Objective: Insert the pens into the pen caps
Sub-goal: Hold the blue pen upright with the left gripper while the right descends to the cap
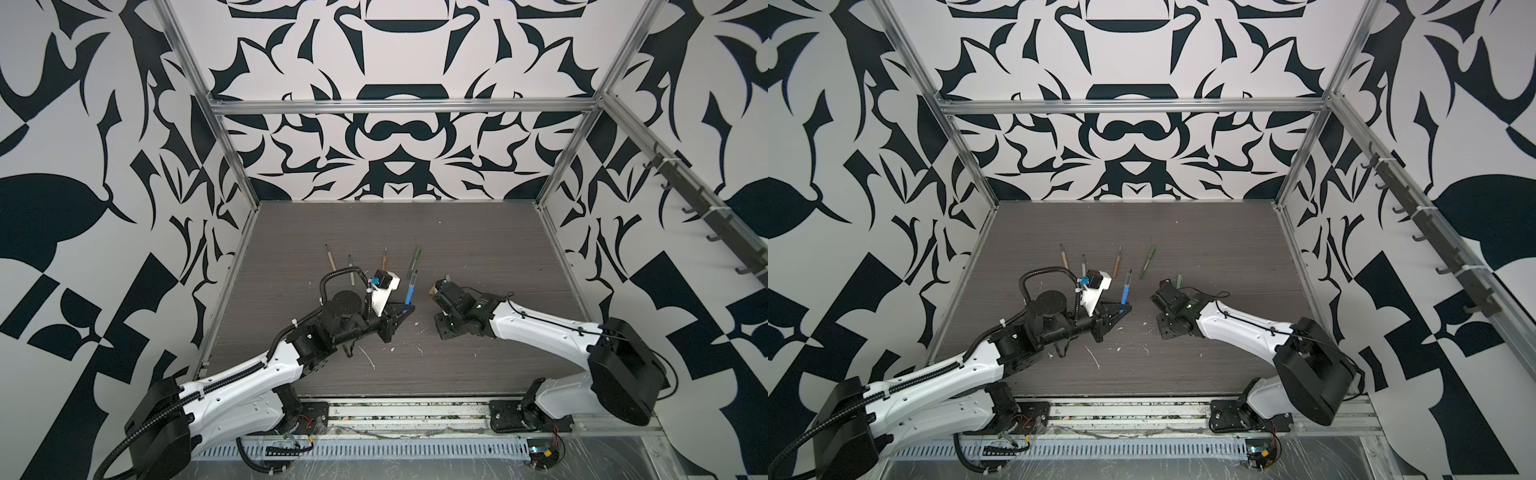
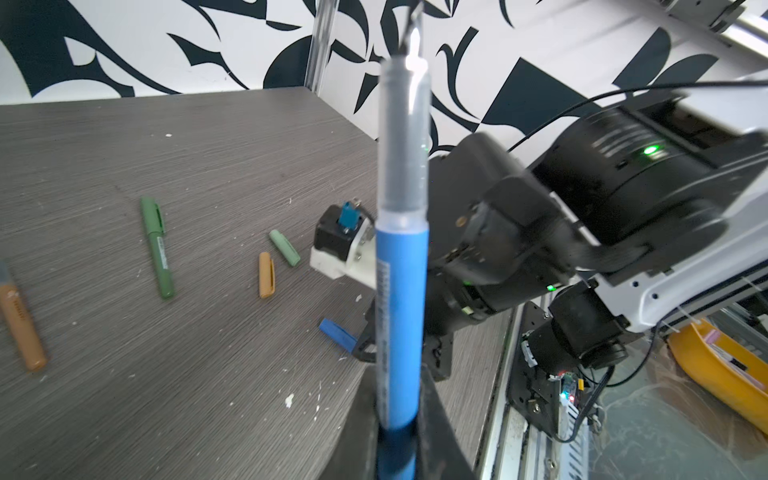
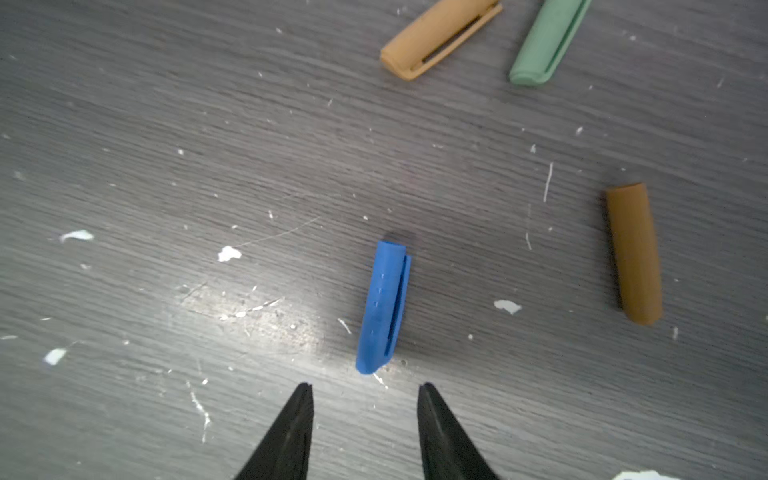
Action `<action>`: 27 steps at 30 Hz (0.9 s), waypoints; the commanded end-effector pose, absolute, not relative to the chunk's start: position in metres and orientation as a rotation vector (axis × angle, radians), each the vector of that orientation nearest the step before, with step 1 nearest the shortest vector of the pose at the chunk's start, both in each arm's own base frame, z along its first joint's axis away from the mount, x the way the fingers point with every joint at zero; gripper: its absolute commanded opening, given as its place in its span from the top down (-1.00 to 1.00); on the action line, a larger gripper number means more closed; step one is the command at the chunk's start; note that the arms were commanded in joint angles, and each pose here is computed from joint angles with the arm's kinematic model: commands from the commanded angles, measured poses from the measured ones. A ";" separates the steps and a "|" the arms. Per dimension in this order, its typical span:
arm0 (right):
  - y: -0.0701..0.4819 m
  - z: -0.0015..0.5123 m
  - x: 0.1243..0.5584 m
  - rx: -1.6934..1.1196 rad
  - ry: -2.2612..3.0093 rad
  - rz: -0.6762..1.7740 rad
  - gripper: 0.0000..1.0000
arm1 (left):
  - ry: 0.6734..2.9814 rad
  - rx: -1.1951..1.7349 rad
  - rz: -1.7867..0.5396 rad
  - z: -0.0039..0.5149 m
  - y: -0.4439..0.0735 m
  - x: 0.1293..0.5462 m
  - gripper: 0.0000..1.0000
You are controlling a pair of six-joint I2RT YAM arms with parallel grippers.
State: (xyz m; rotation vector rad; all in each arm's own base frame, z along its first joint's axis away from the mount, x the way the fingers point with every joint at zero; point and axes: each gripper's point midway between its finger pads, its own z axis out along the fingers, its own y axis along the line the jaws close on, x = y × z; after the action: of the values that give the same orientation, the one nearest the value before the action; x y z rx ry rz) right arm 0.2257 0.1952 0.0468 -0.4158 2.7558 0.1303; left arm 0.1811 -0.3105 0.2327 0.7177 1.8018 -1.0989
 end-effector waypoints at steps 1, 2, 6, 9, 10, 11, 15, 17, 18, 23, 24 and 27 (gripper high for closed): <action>0.197 0.050 0.235 -0.443 2.721 0.093 0.10 | 1.781 0.708 -1.162 0.237 -0.312 0.176 0.83; 0.197 0.049 0.236 -0.443 2.720 0.087 0.10 | 1.784 0.703 -1.163 0.235 -0.310 0.175 0.83; 0.187 0.043 0.242 -0.443 2.697 0.003 0.10 | 1.800 0.697 -1.161 0.232 -0.306 0.172 0.84; 0.182 0.035 0.244 -0.441 2.715 -0.029 0.10 | 1.799 0.695 -1.155 0.232 -0.303 0.171 0.84; 0.181 0.033 0.245 -0.442 2.720 -0.037 0.11 | 1.798 0.696 -1.154 0.232 -0.302 0.170 0.84; 0.180 0.031 0.244 -0.446 2.725 -0.044 0.10 | 1.802 0.698 -1.150 0.231 -0.301 0.170 0.84; 0.181 0.027 0.247 -0.440 2.732 -0.042 0.13 | 1.805 0.703 -1.143 0.230 -0.300 0.169 0.84; 0.178 0.026 0.247 -0.429 2.740 -0.051 0.13 | 1.807 0.702 -1.142 0.229 -0.299 0.169 0.84; 0.176 0.026 0.246 -0.424 2.744 -0.058 0.13 | 1.805 0.703 -1.141 0.229 -0.299 0.169 0.84; 0.159 0.023 0.246 -0.361 2.772 -0.065 0.14 | 1.804 0.704 -1.134 0.226 -0.298 0.169 0.83; 0.158 0.021 0.247 -0.344 2.777 -0.038 0.15 | 1.803 0.706 -1.133 0.226 -0.298 0.169 0.83; 0.157 0.016 0.248 -0.299 2.800 0.015 0.16 | 1.802 0.711 -1.135 0.225 -0.300 0.169 0.84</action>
State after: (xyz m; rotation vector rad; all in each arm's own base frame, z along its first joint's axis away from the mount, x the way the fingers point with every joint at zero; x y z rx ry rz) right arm 0.2502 0.1613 0.0185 -0.3294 2.7821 -0.0101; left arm 0.1709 -0.3006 0.2276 0.6993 1.8167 -1.1340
